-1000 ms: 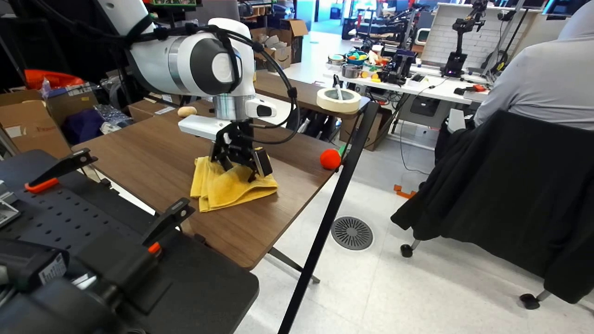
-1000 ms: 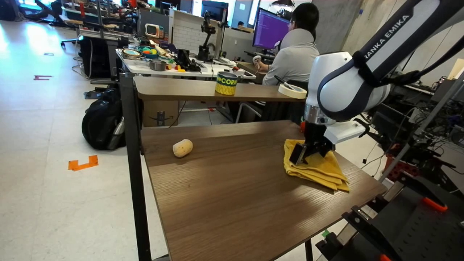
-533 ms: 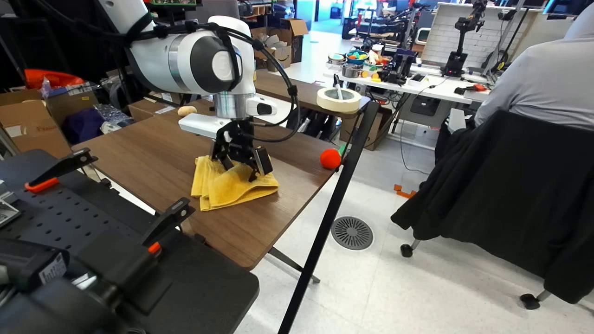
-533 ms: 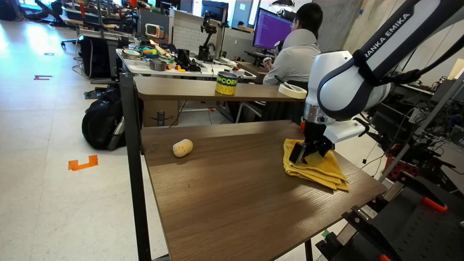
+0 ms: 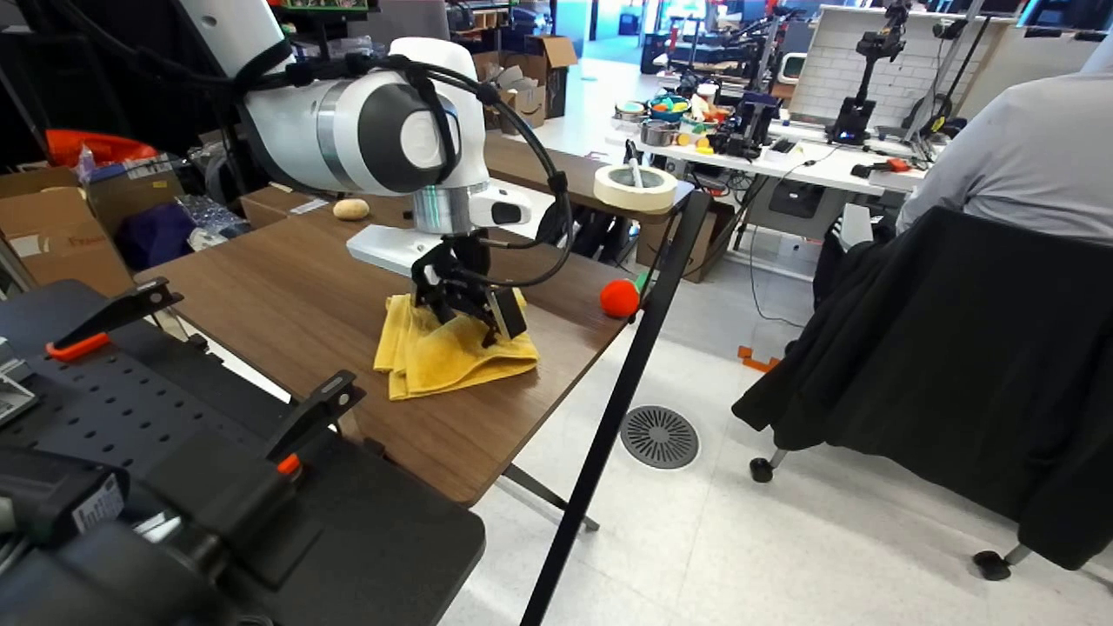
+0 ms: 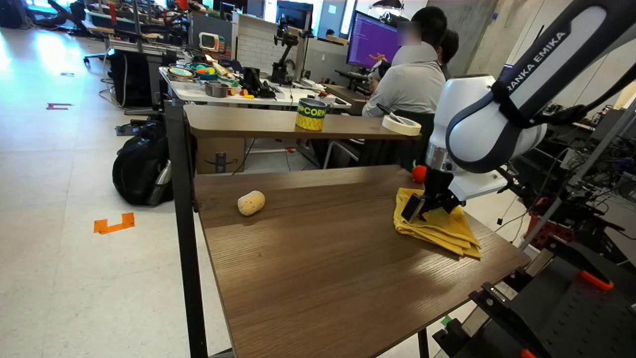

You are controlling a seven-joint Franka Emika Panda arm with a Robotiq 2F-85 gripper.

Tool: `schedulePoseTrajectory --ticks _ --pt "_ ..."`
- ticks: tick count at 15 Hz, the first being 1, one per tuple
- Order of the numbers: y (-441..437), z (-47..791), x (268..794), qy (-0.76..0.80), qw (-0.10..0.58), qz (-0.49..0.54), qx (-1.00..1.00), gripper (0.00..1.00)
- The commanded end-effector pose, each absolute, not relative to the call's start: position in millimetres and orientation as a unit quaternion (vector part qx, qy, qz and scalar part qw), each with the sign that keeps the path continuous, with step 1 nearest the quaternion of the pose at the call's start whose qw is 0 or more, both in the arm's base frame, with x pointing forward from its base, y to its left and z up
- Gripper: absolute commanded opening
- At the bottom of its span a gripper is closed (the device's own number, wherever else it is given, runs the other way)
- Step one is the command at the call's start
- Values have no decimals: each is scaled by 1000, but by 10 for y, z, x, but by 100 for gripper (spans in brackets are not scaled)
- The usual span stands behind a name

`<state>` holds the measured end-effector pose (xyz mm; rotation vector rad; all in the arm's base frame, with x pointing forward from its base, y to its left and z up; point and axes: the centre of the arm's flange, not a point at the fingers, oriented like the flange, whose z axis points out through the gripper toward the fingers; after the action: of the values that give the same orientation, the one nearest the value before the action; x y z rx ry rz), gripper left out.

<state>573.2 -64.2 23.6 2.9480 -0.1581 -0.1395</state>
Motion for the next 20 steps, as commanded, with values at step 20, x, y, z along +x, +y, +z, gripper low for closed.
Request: schedulePoseTrajectory --ticks 20 --pt "-632 -82 4557 141 134 -27 980 100"
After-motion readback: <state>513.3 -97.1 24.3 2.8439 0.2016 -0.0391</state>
